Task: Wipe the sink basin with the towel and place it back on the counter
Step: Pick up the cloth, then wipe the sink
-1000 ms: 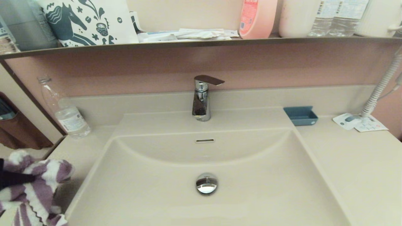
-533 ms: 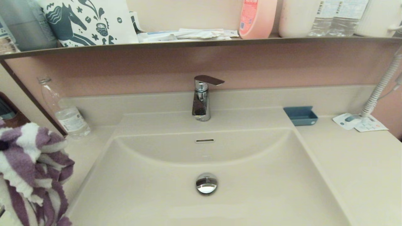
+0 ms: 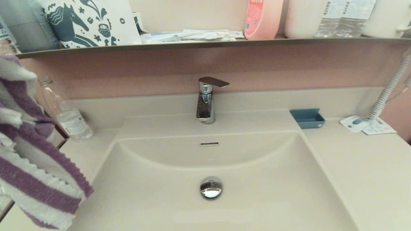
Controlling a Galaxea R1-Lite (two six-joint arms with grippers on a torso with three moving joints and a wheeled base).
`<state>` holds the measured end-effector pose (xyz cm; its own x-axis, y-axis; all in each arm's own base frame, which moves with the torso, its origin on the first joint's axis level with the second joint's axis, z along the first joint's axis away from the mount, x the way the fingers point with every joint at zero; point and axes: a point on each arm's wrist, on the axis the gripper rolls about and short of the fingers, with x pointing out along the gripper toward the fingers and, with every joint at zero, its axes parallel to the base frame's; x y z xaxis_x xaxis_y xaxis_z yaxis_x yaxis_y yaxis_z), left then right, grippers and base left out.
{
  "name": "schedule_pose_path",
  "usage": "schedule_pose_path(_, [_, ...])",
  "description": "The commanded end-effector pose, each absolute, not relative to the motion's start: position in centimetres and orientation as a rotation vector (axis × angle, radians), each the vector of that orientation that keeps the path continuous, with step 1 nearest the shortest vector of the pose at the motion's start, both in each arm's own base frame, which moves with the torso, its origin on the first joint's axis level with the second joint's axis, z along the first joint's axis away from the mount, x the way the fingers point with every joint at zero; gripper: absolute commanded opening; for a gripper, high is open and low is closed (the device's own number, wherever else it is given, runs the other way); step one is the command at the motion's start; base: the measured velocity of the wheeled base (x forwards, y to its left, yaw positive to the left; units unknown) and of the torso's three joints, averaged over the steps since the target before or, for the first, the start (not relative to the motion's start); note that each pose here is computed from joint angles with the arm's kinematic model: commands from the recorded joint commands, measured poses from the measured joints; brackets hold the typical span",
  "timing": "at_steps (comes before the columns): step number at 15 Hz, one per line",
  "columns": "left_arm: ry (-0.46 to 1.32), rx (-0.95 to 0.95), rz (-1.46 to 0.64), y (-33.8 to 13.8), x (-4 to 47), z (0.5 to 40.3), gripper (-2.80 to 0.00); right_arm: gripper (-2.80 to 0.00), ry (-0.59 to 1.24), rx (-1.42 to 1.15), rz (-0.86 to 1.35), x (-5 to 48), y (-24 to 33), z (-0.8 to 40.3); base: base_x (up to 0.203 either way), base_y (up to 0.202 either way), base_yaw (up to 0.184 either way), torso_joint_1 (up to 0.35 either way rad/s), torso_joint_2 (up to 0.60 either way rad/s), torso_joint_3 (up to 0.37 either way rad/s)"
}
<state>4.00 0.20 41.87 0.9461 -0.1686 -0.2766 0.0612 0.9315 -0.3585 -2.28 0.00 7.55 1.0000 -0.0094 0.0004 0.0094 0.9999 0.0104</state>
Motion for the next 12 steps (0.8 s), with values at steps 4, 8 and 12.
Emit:
schedule_pose_path(4, [0.253, -0.327, -0.198, 0.1, 4.5, 42.8, -2.8, -2.8, 0.0, 0.011, -0.009, -2.3, 0.0, 7.5, 0.0, 0.0, 0.0, 0.0, 0.0, 0.0])
schedule_pose_path(8, [0.28, -0.372, -0.39, -0.8, 4.8, 42.9, -2.8, -2.8, 0.0, 0.009, -0.009, -2.3, 0.0, 7.5, 0.0, 0.0, 0.0, 0.0, 0.0, 0.0])
schedule_pose_path(12, [0.389, -0.431, -0.438, -1.3, 7.2, 40.9, -2.8, -2.8, 0.0, 0.01, -0.009, -2.3, 0.0, 7.5, 0.0, 0.0, 0.0, 0.0, 0.0, 0.0])
